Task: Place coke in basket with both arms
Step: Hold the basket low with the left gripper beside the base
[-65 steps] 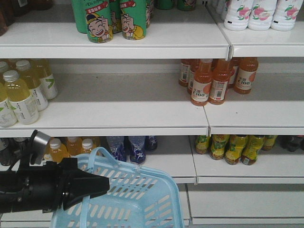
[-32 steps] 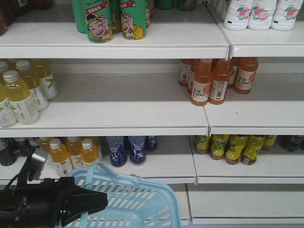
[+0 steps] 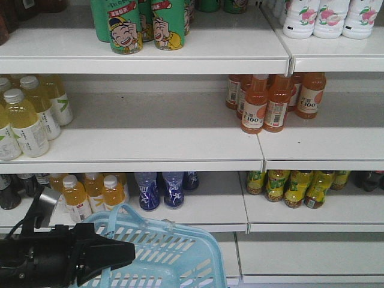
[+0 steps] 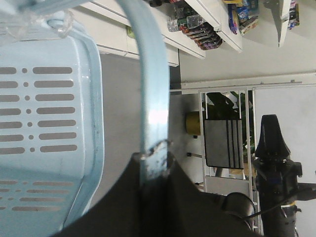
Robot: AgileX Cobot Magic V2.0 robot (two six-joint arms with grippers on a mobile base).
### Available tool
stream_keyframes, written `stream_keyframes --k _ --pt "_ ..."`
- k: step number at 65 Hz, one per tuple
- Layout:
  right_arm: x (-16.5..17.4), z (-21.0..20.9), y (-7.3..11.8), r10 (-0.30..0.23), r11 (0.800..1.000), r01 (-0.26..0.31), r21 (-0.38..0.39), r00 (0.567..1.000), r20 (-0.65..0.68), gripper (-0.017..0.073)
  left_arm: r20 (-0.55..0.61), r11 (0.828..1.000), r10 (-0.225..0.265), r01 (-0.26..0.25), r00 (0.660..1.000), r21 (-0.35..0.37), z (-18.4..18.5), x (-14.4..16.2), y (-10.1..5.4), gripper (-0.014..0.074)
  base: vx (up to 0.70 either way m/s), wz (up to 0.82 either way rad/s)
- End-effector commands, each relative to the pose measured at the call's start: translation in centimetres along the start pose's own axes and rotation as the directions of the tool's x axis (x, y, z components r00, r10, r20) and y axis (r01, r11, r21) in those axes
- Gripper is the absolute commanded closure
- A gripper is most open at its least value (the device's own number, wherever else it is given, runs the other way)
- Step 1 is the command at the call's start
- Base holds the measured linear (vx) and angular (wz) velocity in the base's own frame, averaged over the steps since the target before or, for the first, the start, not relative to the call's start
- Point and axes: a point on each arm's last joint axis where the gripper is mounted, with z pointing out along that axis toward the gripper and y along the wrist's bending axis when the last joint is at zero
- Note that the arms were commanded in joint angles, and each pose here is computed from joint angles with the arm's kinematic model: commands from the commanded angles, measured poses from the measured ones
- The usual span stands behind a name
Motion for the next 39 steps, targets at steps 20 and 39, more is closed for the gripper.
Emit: stream_keyframes --k 20,39 --pt "-0.38 -0.09 0.03 -0.008 1.000 0.009 -0.002 0.997 0.079 0.0569 0.034 0.992 -0.013 0.008 0.999 0.129 -0.32 -0.46 -1.91 0.0601 0.00 0.00" --pt "-0.38 -0.09 0.03 -0.008 1.000 0.009 -0.002 0.997 0.079 0.0569 0.034 0.992 -0.013 0.008 0.999 0.129 -0.32 -0.46 -1.91 0.0601 0.00 -0.02"
